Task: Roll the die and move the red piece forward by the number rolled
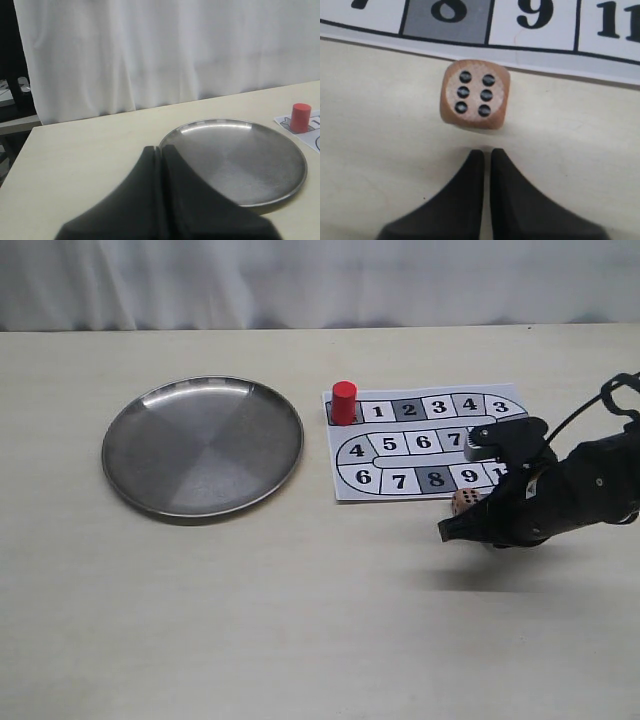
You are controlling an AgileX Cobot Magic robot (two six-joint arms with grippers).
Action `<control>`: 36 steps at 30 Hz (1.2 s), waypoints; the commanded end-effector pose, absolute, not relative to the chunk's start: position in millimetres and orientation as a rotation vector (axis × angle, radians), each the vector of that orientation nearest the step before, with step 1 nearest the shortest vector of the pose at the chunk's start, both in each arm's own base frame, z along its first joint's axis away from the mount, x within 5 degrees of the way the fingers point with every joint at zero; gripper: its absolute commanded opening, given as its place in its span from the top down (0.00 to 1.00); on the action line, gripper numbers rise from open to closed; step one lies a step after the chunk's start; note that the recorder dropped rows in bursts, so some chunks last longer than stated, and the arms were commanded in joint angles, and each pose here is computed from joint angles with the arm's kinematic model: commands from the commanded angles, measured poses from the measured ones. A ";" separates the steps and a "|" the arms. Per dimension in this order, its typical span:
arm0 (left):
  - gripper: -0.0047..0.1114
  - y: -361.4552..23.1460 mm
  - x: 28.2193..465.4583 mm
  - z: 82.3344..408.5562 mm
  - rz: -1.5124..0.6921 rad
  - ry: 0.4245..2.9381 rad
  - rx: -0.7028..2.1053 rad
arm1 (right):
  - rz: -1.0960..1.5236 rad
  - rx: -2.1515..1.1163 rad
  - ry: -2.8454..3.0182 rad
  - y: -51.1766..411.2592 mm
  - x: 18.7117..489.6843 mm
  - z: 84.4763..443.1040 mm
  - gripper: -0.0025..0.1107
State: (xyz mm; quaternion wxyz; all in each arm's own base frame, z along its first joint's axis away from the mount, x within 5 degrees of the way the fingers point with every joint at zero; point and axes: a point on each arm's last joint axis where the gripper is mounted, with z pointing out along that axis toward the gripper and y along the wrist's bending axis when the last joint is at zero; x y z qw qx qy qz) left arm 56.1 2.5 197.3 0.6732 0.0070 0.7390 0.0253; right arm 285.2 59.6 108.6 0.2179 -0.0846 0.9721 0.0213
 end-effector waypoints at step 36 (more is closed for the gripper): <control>0.96 2.3 56.1 197.6 0.054 1.656 0.018 | 0.165 -0.106 2.485 66.5 280.7 171.5 0.94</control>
